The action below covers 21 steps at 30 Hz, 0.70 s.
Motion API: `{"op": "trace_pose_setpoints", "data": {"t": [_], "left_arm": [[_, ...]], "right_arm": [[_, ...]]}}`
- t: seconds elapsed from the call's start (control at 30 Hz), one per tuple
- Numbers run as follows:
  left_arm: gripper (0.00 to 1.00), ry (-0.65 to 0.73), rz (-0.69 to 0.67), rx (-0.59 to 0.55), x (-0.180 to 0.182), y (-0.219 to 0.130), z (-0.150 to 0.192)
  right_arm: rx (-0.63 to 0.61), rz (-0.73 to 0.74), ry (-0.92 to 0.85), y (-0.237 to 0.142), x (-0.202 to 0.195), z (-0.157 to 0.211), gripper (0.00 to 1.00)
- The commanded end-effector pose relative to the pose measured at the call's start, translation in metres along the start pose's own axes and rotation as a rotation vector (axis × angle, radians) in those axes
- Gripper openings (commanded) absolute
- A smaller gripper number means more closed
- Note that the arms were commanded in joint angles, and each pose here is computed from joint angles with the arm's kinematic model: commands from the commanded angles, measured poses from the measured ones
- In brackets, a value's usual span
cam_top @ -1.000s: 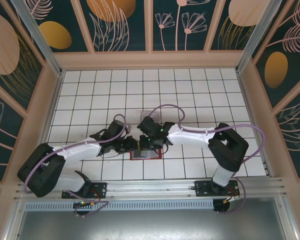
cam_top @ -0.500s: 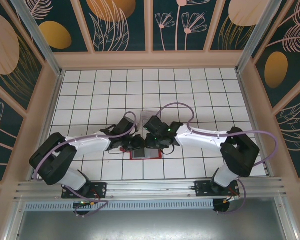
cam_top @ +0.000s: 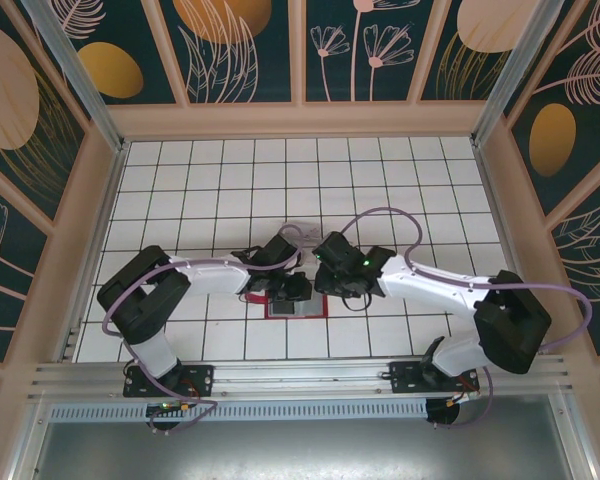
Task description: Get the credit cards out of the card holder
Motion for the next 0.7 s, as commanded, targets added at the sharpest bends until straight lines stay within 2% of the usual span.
{"op": "trace_pose_setpoints", "data": {"t": [0.0,0.33,0.67], "left_arm": [[0.19,0.007,-0.023,0.035,0.002,0.004,0.003],[0.2,0.042,-0.104,-0.079,-0.007,-0.028,-0.01],[0.2,-0.011,-0.179,-0.127,0.027,-0.058,0.002]], "right_arm": [[-0.031,0.011,0.041,-0.006,-0.01,-0.003,0.33],[0.069,-0.157,0.007,-0.007,0.011,0.003,0.32],[0.197,-0.283,-0.012,0.01,0.033,0.011,0.24]]}}
Point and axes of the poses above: each hand's point on the last joint's axis, 136 mm out from that joint toward the fingers, its own y axis out along the fingers, its own x axis along the line the jaws close on, z = x × y, the point moved 8 cm from there along -y, back along the fingers, and after that the axes turned 13 degrees about y, right-handed, at the moved point
